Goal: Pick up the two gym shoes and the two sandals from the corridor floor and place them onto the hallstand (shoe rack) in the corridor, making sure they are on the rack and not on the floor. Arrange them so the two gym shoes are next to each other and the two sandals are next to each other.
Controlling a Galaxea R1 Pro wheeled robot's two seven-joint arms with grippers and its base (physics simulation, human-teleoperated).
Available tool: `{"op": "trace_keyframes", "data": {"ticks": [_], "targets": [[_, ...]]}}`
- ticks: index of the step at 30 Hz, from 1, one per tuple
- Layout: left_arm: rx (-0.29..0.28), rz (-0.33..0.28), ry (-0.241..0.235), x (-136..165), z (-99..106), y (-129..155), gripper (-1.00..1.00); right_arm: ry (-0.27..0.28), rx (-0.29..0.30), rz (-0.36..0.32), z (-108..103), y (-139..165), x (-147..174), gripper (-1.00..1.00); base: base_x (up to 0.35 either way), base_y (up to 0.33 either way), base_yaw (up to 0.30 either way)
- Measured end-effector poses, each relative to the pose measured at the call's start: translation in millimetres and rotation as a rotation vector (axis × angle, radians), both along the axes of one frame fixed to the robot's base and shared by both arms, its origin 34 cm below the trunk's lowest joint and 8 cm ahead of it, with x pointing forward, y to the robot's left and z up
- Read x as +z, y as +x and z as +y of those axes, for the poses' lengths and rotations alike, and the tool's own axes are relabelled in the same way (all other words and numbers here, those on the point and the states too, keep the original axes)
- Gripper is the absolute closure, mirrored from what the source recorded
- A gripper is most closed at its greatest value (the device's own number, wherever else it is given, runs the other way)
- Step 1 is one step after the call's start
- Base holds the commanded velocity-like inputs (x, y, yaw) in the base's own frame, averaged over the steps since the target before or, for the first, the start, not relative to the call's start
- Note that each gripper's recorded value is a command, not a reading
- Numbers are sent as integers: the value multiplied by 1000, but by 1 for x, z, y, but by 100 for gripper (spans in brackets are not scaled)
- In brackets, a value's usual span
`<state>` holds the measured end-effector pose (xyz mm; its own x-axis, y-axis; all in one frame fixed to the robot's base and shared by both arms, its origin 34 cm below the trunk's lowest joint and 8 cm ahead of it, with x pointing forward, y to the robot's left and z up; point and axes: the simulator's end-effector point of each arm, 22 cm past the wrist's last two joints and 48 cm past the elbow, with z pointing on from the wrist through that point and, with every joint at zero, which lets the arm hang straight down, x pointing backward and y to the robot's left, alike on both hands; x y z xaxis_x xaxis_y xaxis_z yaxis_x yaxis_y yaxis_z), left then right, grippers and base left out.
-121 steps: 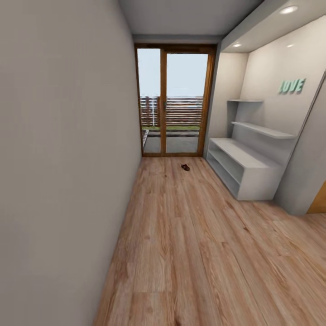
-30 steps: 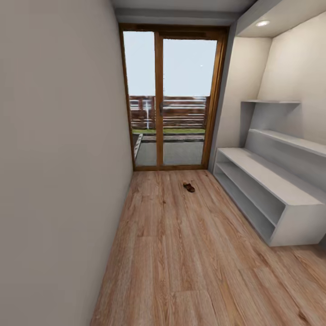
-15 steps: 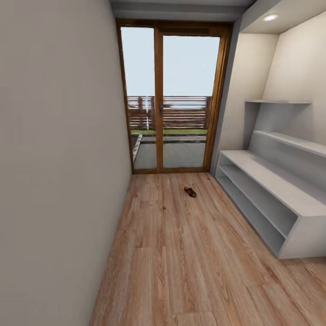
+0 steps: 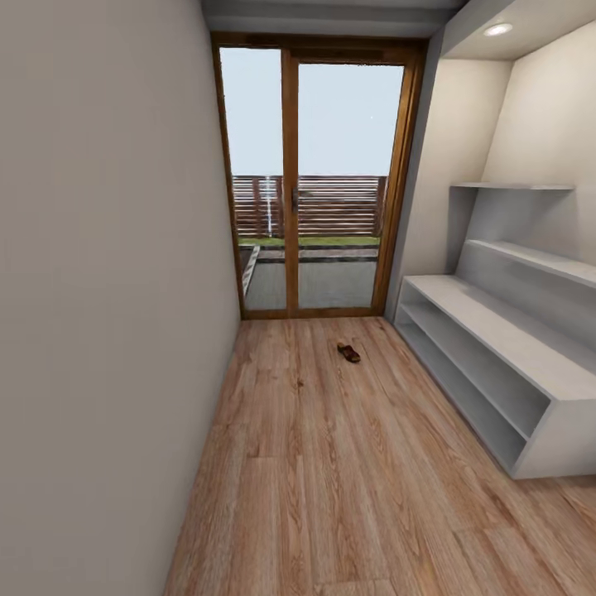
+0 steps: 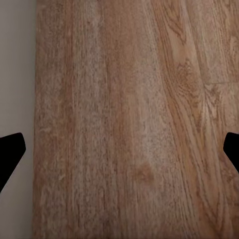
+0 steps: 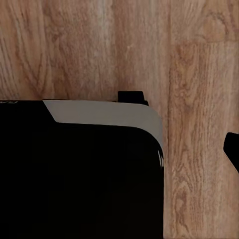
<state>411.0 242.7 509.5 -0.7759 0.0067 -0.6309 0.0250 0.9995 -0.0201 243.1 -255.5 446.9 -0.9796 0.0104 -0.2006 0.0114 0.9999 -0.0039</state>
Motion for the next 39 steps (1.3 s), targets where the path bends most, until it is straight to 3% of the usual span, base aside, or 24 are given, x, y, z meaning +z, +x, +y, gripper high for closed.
{"op": "trace_keyframes", "data": {"ticks": [9, 33, 39], "targets": [[0, 0, 0, 0, 0, 0, -100, 2, -3, -2, 0, 1, 0, -100, 1, 0, -169], [0, 0, 0, 0, 0, 0, -100, 2, -3, -2, -1, 1, 0, -100, 0, 0, -292], [0, -1, -1, 0, -1, 0, -100, 2, -3, -2, -1, 1, 0, -100, 216, 0, -296]]}}
